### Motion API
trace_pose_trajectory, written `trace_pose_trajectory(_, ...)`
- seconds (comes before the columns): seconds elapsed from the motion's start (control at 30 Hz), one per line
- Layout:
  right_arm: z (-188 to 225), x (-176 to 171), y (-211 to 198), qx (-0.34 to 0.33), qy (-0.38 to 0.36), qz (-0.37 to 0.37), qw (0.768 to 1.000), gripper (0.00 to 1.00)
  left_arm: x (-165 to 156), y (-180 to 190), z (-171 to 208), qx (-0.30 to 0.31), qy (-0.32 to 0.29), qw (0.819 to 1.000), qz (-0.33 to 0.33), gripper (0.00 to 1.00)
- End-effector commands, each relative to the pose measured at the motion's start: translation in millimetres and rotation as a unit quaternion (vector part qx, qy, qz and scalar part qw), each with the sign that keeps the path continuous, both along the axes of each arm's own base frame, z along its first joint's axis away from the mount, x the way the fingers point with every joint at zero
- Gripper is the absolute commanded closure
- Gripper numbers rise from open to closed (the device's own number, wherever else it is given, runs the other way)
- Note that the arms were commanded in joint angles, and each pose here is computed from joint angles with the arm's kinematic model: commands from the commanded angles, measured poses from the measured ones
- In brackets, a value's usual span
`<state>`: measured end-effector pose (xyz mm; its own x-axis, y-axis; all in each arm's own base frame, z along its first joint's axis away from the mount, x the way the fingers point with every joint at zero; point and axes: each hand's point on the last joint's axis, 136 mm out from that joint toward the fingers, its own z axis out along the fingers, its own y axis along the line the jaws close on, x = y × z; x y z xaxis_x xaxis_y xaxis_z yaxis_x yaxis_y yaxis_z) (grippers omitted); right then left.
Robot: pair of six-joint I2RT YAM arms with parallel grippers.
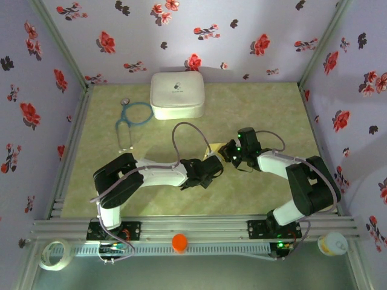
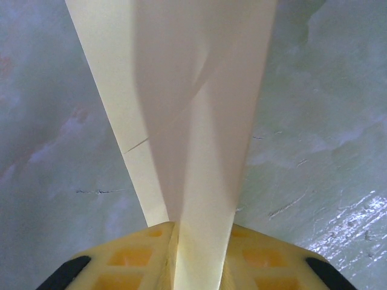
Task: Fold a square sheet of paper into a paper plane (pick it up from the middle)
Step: Fold the wing for the fifth time at the center of the table.
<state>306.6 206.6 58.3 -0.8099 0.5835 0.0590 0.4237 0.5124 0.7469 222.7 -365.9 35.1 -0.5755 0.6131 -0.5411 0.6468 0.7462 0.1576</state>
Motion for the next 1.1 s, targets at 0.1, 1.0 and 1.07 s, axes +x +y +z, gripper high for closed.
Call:
trace_pose_trajectory(0.1,-3.9,-1.5,0.6,0.001,0.007,-0.003,1.000,0.96,2.2,2.5,9.6,-0.008,-0.013,1.000,0.007,0.79)
trace_pose_trajectory(1.0,-3.8,-3.7,-3.7,-0.010,0.006,0.003,1.000,0.81,1.6,0.9,6.6,-0.011,-0.004,1.000,0.014,0.91)
trace_pose_trajectory(1.07,-1.0,-4.5,-10.9,-0.029,0.001,0.007,1.000,0.74,1.9,1.6,4.8,-0.012,0.000,1.000,0.018,0.93)
